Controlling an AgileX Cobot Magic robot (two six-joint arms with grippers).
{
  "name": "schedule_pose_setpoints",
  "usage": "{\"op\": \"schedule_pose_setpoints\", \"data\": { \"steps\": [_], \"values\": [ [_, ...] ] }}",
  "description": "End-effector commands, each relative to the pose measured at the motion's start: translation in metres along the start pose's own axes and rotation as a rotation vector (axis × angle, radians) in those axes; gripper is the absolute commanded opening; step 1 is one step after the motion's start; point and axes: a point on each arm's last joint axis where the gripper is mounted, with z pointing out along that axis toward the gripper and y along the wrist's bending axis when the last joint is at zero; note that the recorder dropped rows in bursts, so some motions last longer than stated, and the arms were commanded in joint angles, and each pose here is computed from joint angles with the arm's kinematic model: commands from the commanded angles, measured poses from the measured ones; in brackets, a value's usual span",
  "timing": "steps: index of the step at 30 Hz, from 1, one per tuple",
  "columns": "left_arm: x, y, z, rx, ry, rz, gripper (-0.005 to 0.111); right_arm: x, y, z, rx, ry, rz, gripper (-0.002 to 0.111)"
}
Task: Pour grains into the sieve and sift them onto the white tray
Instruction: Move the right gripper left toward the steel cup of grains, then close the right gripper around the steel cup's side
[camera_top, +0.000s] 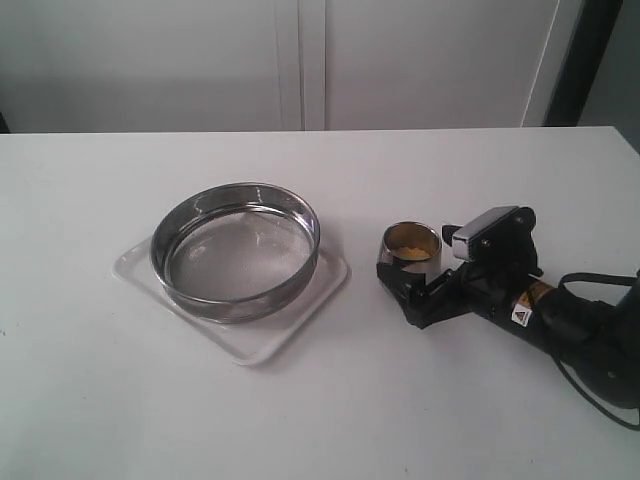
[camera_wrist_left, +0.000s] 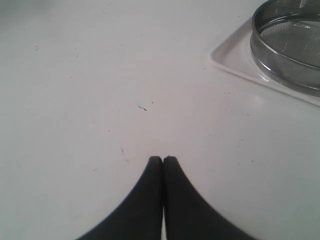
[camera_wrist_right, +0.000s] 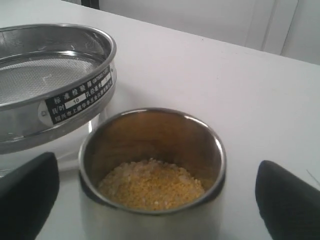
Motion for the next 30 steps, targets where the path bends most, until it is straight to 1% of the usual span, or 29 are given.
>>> {"op": "schedule_pose_setpoints", "data": {
  "steps": [1, 8, 30],
  "values": [
    [0.001, 0.0, 0.0, 0.005, -0.001, -0.008, 0.0, 0.0, -0.003, 0.007, -0.004, -0.021, 0.006, 0.105],
    [0.001, 0.0, 0.0, 0.005, -0.001, -0.008, 0.0, 0.013, -0.006, 0.016, -0.013, 0.001, 0.018, 0.105],
    [0.001, 0.0, 0.0, 0.005, -0.001, -0.008, 0.0, 0.007, -0.01, 0.022, -0.01, -0.027, 0.002, 0.105]
  ]
}}
